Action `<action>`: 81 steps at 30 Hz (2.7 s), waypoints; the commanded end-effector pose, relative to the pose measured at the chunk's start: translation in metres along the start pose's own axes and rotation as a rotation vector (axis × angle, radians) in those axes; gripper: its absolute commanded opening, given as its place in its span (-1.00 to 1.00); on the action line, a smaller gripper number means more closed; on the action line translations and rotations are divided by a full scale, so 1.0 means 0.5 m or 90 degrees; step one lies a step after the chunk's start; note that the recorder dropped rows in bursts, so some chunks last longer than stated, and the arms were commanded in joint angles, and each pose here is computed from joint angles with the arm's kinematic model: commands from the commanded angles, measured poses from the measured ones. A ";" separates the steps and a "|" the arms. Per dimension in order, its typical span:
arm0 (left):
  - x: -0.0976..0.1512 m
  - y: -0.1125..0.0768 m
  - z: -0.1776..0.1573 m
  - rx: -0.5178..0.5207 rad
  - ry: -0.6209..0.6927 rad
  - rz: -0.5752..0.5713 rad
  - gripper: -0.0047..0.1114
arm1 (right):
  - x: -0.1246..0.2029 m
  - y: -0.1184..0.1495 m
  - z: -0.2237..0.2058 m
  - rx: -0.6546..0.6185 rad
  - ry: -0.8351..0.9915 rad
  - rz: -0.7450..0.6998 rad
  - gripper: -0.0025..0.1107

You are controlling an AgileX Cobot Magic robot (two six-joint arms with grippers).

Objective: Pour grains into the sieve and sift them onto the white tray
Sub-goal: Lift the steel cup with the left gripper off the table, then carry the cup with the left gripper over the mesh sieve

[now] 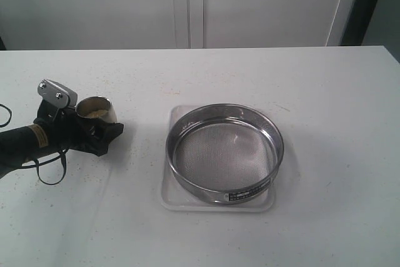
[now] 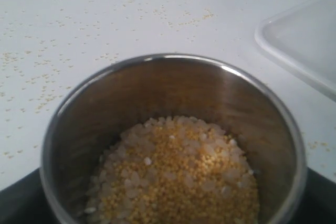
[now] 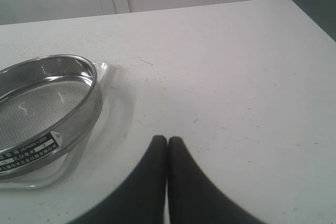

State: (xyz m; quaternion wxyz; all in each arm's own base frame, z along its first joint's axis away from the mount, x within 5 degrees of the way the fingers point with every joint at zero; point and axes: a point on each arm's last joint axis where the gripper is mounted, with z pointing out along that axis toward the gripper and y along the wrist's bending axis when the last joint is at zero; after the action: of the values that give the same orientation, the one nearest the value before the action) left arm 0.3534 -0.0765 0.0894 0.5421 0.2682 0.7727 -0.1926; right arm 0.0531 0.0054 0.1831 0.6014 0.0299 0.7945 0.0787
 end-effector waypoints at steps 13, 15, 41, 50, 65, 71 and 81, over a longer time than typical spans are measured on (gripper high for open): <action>-0.018 -0.020 -0.011 0.041 -0.052 0.006 -0.92 | 0.002 -0.001 0.001 -0.001 -0.007 -0.003 -0.96; -0.032 -0.024 -0.023 0.039 -0.060 0.011 -0.92 | 0.002 -0.001 0.001 -0.001 -0.007 -0.003 -0.96; -0.224 -0.058 -0.160 0.011 -0.012 -0.016 -0.92 | 0.002 -0.001 0.001 -0.001 -0.007 0.014 -0.96; -0.243 -0.067 -0.187 0.002 0.015 0.006 -0.92 | 0.002 -0.001 0.001 -0.001 -0.007 0.014 -0.96; -0.263 -0.105 -0.155 -0.045 0.079 0.051 -0.92 | 0.002 -0.001 0.001 -0.001 -0.007 0.014 -0.96; -0.276 -0.127 -0.143 -0.049 0.088 0.075 -0.92 | 0.002 -0.001 0.001 -0.001 -0.007 0.014 -0.96; -0.296 -0.158 -0.115 -0.041 0.101 0.137 -0.92 | 0.002 -0.001 0.001 -0.001 -0.007 0.014 -0.96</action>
State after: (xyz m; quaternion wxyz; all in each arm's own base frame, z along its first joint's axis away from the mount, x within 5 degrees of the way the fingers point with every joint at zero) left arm 0.3006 -0.1273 0.2449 0.5026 0.3283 0.7945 -0.0916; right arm 0.0531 0.0054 0.1831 0.6004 0.0399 0.7940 0.0862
